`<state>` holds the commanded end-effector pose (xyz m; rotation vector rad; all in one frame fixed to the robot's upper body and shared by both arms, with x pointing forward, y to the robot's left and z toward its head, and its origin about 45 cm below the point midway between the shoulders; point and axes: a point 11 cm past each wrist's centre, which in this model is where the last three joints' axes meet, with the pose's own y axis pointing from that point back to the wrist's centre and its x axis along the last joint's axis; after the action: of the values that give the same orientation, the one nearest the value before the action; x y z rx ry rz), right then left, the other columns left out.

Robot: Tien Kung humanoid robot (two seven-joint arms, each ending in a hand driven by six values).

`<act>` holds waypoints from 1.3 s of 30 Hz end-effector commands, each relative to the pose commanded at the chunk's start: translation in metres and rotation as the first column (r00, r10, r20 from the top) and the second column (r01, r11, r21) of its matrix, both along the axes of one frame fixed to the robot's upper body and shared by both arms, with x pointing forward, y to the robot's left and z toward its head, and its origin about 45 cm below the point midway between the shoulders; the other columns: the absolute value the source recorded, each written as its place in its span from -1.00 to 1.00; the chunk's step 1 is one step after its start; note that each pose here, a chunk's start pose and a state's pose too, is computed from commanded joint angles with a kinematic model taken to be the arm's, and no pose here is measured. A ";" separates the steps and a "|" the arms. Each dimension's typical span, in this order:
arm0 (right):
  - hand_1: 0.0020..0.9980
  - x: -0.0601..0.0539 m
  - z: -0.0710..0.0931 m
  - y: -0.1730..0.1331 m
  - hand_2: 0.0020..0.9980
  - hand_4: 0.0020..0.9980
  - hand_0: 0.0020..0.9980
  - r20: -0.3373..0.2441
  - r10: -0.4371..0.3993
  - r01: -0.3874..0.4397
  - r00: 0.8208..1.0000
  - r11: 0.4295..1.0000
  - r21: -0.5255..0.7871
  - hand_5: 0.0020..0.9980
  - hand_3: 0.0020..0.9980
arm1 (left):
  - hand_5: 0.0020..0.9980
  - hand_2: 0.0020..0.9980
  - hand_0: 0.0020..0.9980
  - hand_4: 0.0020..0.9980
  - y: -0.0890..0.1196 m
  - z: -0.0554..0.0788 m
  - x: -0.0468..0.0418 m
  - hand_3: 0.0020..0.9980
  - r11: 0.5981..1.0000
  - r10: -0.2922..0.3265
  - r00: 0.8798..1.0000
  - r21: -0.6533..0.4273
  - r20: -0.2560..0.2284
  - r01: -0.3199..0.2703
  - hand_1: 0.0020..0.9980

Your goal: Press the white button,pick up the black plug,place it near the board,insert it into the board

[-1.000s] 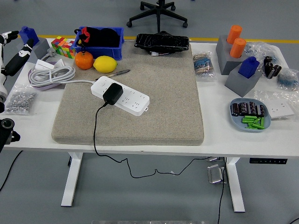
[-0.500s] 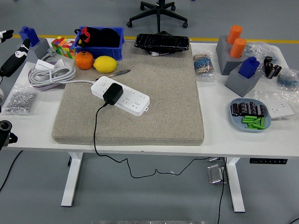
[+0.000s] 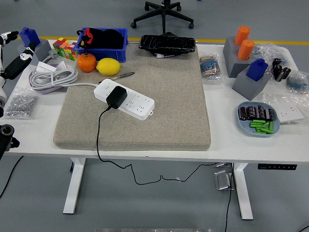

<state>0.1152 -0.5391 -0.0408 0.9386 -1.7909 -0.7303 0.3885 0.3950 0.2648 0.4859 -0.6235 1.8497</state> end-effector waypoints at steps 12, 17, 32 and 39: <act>0.09 0.001 0.002 -0.002 0.09 0.33 0.23 0.009 -0.010 0.010 1.000 1.000 -0.001 -0.26 0.18 | 0.30 0.66 0.88 0.58 0.000 0.003 -0.0003 0.59 1.000 0.003 1.000 -0.001 0.007 -0.003 0.80; 0.09 -0.003 -0.001 0.000 0.10 0.33 0.23 0.005 -0.018 0.018 1.000 1.000 0.006 -0.26 0.18 | 0.30 0.66 0.88 0.58 -0.001 0.002 -0.0006 0.59 1.000 -0.002 1.000 -0.005 0.000 0.002 0.80; 0.09 -0.011 -0.009 0.010 0.10 0.33 0.23 -0.010 -0.030 0.031 0.999 0.999 0.033 -0.26 0.18 | 0.28 0.67 0.88 0.56 -0.006 -0.006 -0.0049 0.58 1.000 -0.014 1.000 -0.020 -0.020 0.013 0.80; 0.09 -0.020 -0.013 0.013 0.10 0.33 0.23 -0.024 -0.040 0.041 0.999 0.998 0.040 -0.26 0.18 | 0.28 0.67 0.89 0.55 -0.009 -0.010 -0.0076 0.58 0.999 -0.019 1.000 -0.026 -0.023 0.019 0.80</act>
<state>0.0957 -0.5263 -0.0536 0.9198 -1.7854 -0.8028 0.3809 0.3861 0.2552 0.4819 -0.5856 1.8296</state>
